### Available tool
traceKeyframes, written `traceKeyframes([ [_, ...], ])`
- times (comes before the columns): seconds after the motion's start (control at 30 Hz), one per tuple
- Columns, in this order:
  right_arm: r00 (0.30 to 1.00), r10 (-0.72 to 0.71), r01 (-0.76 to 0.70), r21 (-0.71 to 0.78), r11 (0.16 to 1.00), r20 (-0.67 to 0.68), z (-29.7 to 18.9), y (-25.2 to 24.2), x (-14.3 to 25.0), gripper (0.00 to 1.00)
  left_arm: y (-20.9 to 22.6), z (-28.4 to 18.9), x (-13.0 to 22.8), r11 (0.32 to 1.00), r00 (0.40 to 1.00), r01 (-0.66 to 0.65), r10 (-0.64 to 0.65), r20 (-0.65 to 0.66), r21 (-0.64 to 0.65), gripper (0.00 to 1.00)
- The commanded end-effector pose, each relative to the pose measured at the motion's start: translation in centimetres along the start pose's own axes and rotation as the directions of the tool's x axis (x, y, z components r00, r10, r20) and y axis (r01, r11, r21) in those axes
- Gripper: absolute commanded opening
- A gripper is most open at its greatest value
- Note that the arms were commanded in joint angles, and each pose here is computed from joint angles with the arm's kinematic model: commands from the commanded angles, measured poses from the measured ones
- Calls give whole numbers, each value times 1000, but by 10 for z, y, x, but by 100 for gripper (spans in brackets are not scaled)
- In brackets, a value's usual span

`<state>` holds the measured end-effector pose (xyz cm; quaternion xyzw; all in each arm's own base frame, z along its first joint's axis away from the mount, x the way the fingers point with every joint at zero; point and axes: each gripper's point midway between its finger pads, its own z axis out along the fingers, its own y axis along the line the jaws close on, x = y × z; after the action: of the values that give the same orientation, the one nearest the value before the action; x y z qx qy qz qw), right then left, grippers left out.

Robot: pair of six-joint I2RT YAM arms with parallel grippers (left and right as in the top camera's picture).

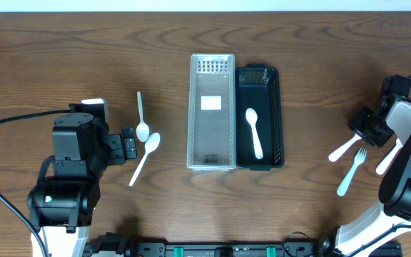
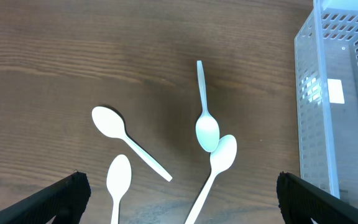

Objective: Pack container
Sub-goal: 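Move the right gripper to a white fork and grasp it, then carry the fork into the dark green basket and release it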

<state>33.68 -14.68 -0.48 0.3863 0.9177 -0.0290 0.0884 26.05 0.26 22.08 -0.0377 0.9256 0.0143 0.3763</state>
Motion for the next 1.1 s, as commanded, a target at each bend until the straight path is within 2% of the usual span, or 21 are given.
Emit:
traceKeyframes([
  [0.0,998,-5,3,-21,1000,-61,13,4,14,29,1,-4,-6,1000,1000,13,-13,18,-5,98],
  [0.23,998,-5,2,-37,999,-66,13,7,15,18,1,-4,-6,1000,1000,13,-13,18,-5,98],
  [0.37,996,-4,-7,-122,992,-93,3,23,15,11,1,-4,-6,1000,1000,13,-12,18,-5,98],
  [0.43,995,-7,-11,-177,984,-102,-9,35,12,6,1,-4,-6,1000,1000,13,-13,18,-5,98],
  [0.6,998,-34,19,-241,970,-59,-63,59,-4,6,1,-4,-6,1000,1000,13,-13,18,-5,98],
  [0.73,992,-115,126,-300,945,54,-127,94,-11,7,1,-4,-6,1000,1000,13,-13,18,-5,98],
  [0.83,966,-206,250,-353,902,158,-173,131,0,9,1,-4,-6,1000,1000,13,-13,18,-5,98],
  [0.93,929,-295,363,-393,845,223,-203,165,28,10,1,-4,-6,1000,1000,13,-13,18,-5,98],
  [1.07,868,-433,496,-416,762,242,-214,207,79,9,1,-4,-6,1000,1000,13,-13,18,-5,98],
])
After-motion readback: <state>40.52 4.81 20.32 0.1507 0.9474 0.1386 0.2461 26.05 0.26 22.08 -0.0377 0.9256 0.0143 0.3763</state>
